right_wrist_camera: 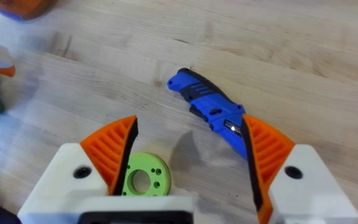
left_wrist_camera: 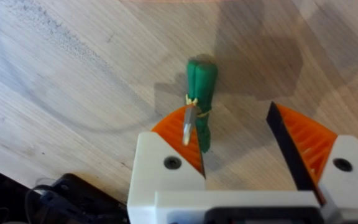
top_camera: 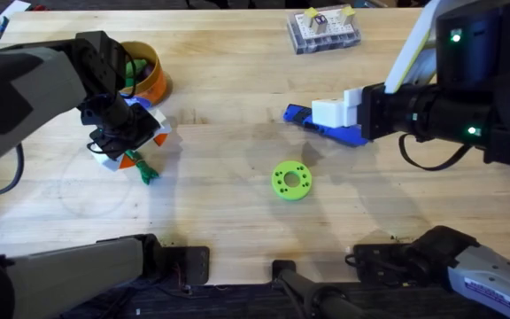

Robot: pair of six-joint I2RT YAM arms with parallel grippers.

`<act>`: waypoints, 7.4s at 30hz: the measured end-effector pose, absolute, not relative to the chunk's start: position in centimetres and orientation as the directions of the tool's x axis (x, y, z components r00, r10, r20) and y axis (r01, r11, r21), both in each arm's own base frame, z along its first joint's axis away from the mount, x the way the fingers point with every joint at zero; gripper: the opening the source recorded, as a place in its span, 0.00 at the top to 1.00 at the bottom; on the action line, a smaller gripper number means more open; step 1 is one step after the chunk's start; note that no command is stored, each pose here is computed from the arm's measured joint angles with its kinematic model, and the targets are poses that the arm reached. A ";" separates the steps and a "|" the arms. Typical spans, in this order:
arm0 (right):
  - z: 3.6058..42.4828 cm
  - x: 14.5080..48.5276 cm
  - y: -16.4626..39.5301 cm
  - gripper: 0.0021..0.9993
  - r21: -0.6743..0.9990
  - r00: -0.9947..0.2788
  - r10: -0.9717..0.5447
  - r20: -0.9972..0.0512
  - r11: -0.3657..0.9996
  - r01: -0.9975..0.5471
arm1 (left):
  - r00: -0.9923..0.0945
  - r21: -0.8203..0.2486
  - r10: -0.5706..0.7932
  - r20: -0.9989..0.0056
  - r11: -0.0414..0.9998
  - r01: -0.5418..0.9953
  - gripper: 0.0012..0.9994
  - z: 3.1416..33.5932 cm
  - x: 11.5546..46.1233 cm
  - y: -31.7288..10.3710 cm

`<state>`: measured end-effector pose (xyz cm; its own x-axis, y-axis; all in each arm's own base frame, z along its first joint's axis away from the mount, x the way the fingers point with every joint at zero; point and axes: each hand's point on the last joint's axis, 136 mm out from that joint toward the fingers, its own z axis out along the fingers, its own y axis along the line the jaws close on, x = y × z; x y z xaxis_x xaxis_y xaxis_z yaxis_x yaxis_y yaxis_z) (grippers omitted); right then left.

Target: Pick up the gripper from the table and insert it into the empty holder that is missing its gripper. Then pick up a screw, insert it into the mounting hole, and use the screwdriver to tighten it. Finally, clean up the table by picking up the vegetable and placing it into the bucket.

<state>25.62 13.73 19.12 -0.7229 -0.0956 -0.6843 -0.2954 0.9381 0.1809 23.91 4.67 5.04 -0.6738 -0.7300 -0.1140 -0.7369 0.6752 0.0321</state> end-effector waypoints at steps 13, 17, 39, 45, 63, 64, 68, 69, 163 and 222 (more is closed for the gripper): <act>18.9 25.5 13.6 0.03 0.179 -0.730 -0.098 -0.677 0.939 -0.292 | -0.684 0.078 -0.728 -0.046 0.680 -0.729 0.31 5.0 22.0 4.3; 18.9 25.5 13.6 0.03 0.179 -0.730 -0.098 -0.677 0.939 -0.292 | -0.688 0.106 -0.726 -0.018 0.683 -0.723 0.31 5.8 20.6 4.2; 18.9 25.5 13.6 0.03 0.179 -0.730 -0.099 -0.676 0.939 -0.292 | -0.581 0.092 -0.810 -0.084 0.574 -0.813 0.31 3.4 20.6 7.4; 18.9 25.5 13.6 0.03 0.179 -0.730 -0.099 -0.676 0.939 -0.292 | -0.567 0.068 -0.819 -0.090 0.563 -0.824 0.56 3.3 21.1 7.3; 18.9 25.5 13.6 0.03 0.179 -0.730 -0.099 -0.676 0.939 -0.292 | -0.597 0.014 -0.799 -0.078 0.598 -0.802 0.98 7.1 23.3 6.9; 18.9 25.5 13.6 0.03 0.179 -0.730 -0.099 -0.676 0.939 -0.292 | -0.604 -0.024 -0.791 -0.102 0.609 -0.793 0.98 8.3 24.6 7.0; 18.9 25.5 13.6 0.03 0.179 -0.730 -0.099 -0.676 0.939 -0.292 | -0.614 -0.147 -0.762 -0.206 0.644 -0.751 0.98 12.9 29.0 7.3; 18.9 25.5 13.6 0.03 0.179 -0.730 -0.099 -0.676 0.939 -0.292 | -0.612 -0.172 -0.757 -0.230 0.650 -0.740 0.98 14.0 29.9 7.4; 18.8 25.4 13.6 0.03 0.251 -0.760 0.004 -0.650 0.945 -0.210 | -0.861 -0.183 -0.465 -0.205 0.883 -0.433 0.01 23.9 24.8 3.9; 18.8 25.4 13.6 0.03 0.251 -0.760 0.004 -0.650 0.945 -0.210 | -0.861 -0.183 -0.465 -0.205 0.883 -0.433 0.01 23.9 24.8 3.9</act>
<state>25.42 13.58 18.85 -0.7596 0.0044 -0.6504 -0.2097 0.9449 0.2512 24.78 3.86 23.92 -0.8612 -0.4649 -0.2054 -0.4328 0.8827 -0.1832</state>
